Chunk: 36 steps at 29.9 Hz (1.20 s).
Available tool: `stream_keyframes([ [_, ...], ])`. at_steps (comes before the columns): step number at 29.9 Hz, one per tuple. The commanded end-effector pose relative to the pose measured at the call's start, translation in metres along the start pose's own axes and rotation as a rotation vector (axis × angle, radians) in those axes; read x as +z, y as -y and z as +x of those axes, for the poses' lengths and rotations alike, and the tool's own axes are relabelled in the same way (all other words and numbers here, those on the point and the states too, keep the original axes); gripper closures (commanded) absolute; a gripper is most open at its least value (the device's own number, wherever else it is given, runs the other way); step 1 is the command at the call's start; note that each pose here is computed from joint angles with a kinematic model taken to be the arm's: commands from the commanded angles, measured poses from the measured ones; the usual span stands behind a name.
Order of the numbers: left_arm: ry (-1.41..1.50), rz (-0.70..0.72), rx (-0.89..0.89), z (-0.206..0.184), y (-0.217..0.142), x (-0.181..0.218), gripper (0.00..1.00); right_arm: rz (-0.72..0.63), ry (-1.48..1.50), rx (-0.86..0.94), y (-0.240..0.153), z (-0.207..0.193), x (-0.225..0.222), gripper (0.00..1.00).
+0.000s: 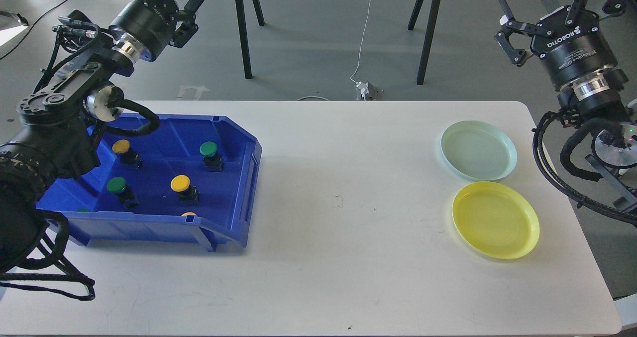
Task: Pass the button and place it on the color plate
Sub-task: 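Move the left gripper over the yellow-topped button in the blue bin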
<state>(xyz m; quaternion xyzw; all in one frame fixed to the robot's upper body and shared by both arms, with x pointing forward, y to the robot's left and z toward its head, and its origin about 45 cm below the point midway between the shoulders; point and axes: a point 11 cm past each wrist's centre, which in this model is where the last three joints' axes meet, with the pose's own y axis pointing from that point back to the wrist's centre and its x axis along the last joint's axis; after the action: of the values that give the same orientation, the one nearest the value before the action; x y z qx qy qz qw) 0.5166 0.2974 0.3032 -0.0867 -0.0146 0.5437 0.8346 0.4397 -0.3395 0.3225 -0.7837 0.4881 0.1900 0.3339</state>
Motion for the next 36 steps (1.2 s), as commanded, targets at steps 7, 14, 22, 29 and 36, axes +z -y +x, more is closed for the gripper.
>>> stream_keyframes([
  [7,-0.062,-0.076,0.068,0.015,0.001,0.020,0.00,-0.001,-0.012,-0.014,-0.002,-0.004,-0.007,0.00],
  [14,-0.433,-0.254,0.264,0.036,-0.025,-0.003,0.00,-0.021,-0.022,-0.031,-0.008,-0.010,-0.009,0.00],
  [22,-0.504,-0.295,0.152,-0.002,-0.006,0.007,0.00,-0.019,-0.042,-0.007,-0.016,-0.002,-0.017,0.00],
  [29,-0.329,-0.255,-0.227,-0.075,0.002,0.058,0.00,-0.019,-0.032,0.013,-0.023,0.005,-0.013,0.00],
  [36,-0.267,-0.224,-0.452,-0.120,-0.024,0.087,0.00,-0.028,-0.030,0.036,-0.031,0.012,-0.010,0.00],
])
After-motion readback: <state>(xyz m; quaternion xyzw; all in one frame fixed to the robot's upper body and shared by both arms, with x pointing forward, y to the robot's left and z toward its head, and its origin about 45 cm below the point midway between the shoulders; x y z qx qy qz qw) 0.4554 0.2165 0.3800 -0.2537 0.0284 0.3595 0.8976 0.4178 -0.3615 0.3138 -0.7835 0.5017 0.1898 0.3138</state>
